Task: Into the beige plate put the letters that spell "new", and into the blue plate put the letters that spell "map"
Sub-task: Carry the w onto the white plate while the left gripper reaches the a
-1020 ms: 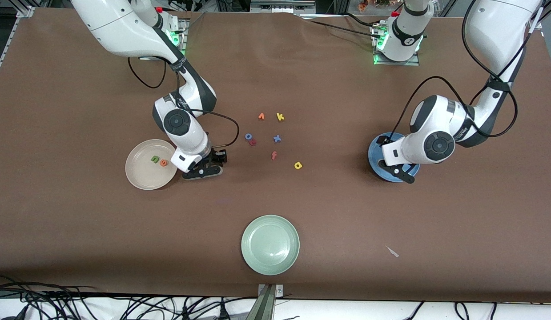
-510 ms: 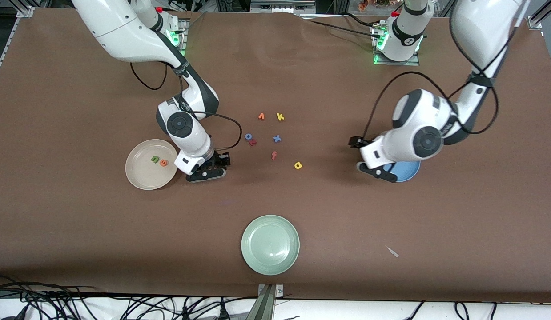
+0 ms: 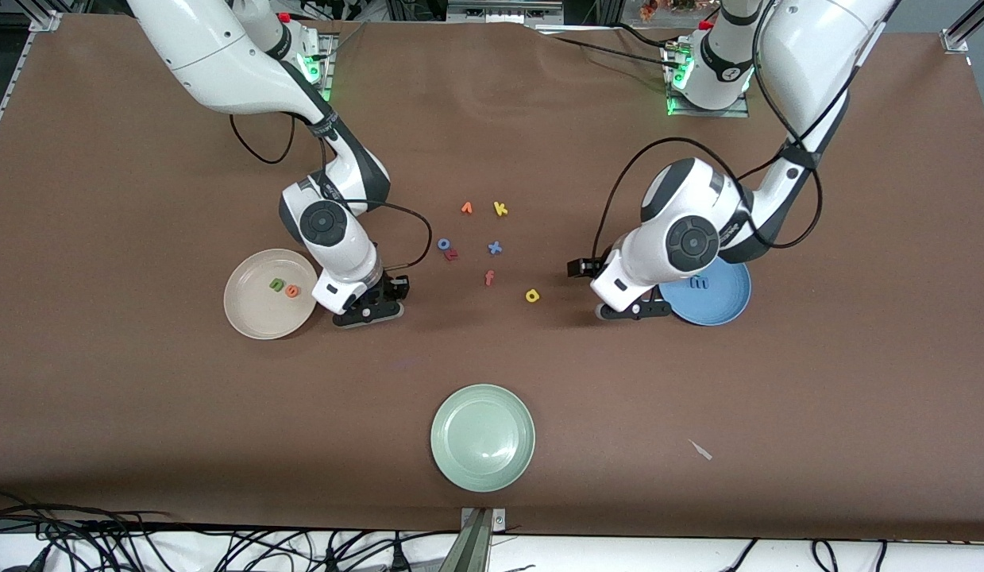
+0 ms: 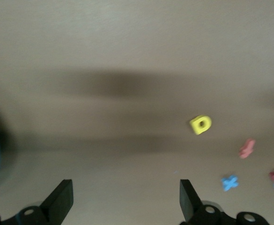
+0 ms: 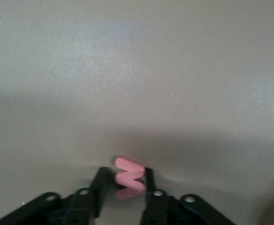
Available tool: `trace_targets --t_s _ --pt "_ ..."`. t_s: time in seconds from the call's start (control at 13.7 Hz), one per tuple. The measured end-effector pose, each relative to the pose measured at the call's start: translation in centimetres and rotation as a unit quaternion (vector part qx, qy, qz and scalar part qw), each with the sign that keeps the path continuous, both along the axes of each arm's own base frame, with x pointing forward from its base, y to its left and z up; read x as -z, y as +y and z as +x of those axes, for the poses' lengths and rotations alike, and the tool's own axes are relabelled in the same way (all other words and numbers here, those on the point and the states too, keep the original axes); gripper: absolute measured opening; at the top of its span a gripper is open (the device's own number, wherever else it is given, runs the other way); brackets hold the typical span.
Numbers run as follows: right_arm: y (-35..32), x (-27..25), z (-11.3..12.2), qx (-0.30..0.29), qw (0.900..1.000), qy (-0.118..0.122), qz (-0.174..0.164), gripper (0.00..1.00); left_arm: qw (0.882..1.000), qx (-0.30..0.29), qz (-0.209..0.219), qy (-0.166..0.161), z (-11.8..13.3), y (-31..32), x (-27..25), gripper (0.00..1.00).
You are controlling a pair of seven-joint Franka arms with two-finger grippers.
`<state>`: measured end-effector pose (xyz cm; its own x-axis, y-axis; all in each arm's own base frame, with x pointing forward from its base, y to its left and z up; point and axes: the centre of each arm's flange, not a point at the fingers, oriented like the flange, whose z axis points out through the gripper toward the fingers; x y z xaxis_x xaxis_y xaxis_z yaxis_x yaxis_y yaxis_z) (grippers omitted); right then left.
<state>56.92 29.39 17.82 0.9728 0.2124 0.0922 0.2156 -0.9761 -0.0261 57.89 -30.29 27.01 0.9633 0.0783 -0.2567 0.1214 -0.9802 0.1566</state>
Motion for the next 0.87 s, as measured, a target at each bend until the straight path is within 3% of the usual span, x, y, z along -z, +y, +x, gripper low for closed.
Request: trace_targets --t_s 0.07,0.36,0.51,0.73,0.87 --pt "0.0 -0.1 0.1 0.000 1.000 -0.001 0.000 0.26 1.000 0.011 0.000 -0.004 0.0 -1.3 0.4 1.00" --pt "-1.0 -1.1 1.0 -0.012 1.000 -0.009 -0.008 0.26 0.992 0.109 0.040 -0.050 -1.2 -7.3 2.7 1.00" --pt "-3.2 -3.6 1.7 -0.032 0.999 0.004 -0.036 0.26 0.986 0.149 0.040 -0.062 -1.9 -10.5 4.0 1.00" --pt "-10.8 -9.5 2.8 -0.086 0.993 0.020 -0.075 0.26 0.969 0.235 0.019 -0.069 -2.2 -12.1 5.1 1.00" --pt "-17.9 -11.4 2.3 -0.112 0.989 0.032 -0.093 0.26 0.959 0.273 0.014 -0.070 -2.1 -12.0 5.8 1.00"
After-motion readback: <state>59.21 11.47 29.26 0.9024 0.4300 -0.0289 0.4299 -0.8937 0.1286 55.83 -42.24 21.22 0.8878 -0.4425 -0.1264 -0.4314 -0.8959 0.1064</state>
